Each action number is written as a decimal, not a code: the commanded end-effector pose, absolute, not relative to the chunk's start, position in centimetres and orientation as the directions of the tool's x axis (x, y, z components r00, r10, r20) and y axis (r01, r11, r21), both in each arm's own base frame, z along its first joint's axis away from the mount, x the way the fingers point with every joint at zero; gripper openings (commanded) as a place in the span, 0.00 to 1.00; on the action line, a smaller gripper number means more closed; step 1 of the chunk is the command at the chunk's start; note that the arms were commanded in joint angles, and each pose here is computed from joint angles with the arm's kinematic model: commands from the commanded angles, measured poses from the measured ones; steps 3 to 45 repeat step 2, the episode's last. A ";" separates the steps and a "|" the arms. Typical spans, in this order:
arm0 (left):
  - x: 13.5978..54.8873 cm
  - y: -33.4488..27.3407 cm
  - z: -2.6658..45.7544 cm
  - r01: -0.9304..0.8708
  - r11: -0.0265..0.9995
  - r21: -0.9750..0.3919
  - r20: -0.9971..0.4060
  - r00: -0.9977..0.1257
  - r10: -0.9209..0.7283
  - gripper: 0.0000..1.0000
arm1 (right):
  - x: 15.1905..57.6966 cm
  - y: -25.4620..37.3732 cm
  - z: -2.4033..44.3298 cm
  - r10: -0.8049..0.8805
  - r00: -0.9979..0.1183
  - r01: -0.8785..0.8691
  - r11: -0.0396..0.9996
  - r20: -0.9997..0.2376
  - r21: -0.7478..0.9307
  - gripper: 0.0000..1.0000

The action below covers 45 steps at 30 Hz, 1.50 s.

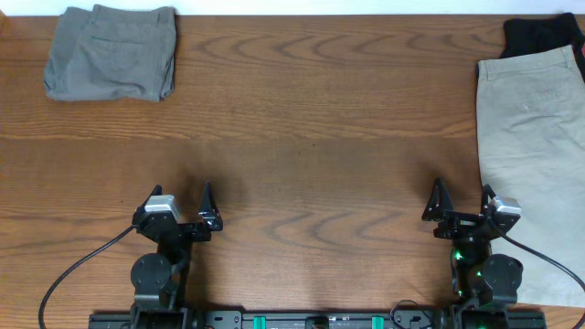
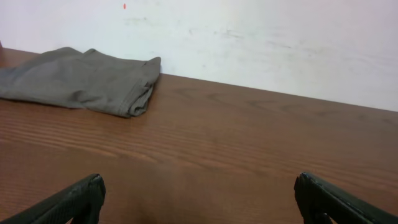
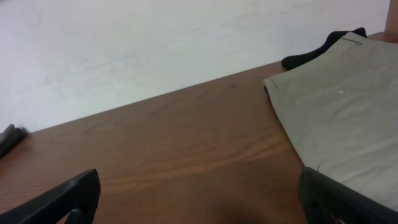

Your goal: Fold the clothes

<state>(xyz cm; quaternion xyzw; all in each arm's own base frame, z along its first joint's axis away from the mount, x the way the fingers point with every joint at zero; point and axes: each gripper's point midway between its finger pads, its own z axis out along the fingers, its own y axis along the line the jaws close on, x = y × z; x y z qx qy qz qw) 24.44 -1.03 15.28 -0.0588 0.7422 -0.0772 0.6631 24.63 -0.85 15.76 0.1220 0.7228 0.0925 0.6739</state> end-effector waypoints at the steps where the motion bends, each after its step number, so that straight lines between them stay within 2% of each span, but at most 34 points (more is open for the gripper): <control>1: 24.4 -0.6 13.7 -0.015 0.984 -0.177 -0.972 -0.154 -0.177 0.98 | 24.6 -1.2 15.7 0.290 -0.058 0.060 0.956 -0.955 0.287 0.99; 45: 24.4 -0.6 13.7 -0.015 0.984 -0.177 -0.972 -0.154 -0.177 0.98 | 24.6 -1.2 15.7 0.290 -0.058 0.060 0.956 -0.955 0.287 0.99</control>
